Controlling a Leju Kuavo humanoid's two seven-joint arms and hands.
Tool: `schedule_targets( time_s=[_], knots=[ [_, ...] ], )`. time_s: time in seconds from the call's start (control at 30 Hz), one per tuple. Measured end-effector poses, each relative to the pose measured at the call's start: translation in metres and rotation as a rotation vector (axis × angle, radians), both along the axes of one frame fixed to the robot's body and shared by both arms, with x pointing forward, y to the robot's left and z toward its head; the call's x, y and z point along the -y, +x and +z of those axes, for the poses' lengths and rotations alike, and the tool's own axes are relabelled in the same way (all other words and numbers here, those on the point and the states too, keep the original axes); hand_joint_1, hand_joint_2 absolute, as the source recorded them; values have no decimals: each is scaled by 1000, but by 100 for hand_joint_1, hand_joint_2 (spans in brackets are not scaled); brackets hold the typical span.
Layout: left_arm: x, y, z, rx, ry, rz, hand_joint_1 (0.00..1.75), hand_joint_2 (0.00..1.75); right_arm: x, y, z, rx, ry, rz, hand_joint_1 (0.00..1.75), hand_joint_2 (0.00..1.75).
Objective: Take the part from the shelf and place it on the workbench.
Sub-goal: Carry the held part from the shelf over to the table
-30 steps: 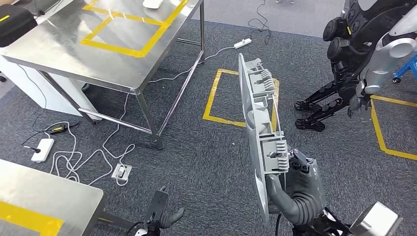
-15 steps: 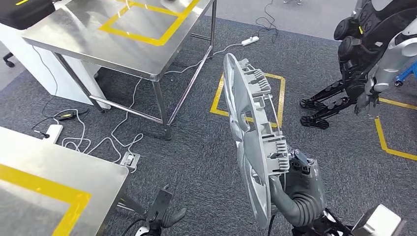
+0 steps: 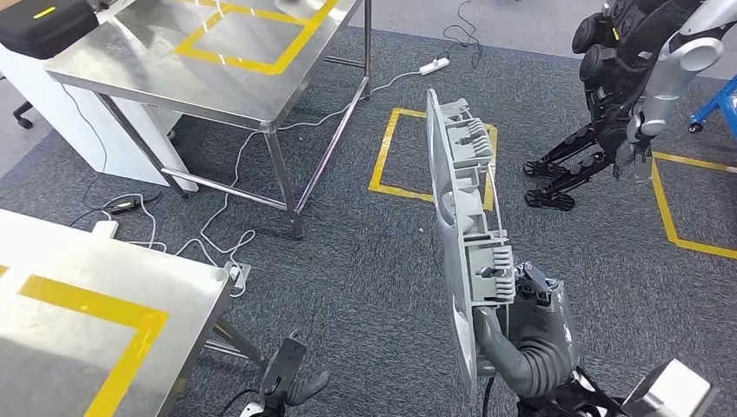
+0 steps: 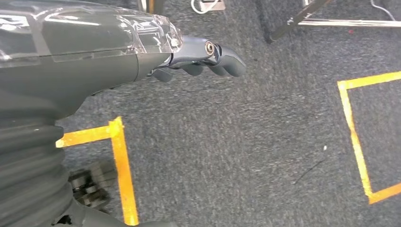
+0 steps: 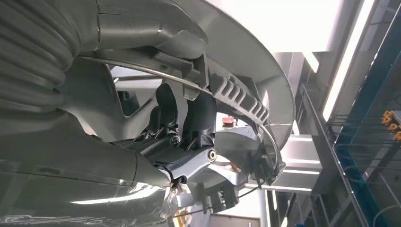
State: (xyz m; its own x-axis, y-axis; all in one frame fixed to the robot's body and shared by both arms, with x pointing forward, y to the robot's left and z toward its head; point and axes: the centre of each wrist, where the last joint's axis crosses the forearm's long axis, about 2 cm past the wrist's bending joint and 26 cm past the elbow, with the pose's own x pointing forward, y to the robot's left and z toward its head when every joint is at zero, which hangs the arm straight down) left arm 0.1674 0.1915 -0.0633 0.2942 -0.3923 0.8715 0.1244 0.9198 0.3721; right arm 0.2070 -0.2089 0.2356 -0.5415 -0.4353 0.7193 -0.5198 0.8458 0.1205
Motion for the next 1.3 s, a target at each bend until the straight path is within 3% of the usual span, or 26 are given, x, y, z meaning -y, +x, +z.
schedule_targets(
  time_s=[0.73,1.3],
  knots=[
    [-3,-2,-1,-16,5,3,0,175,1,1,-5,-2,-28,-70,175,175],
    [-8,-9,-6,-32,32,-18,0,175,-2,-4,-7,-5,-31,-57,175,175]
  ],
)
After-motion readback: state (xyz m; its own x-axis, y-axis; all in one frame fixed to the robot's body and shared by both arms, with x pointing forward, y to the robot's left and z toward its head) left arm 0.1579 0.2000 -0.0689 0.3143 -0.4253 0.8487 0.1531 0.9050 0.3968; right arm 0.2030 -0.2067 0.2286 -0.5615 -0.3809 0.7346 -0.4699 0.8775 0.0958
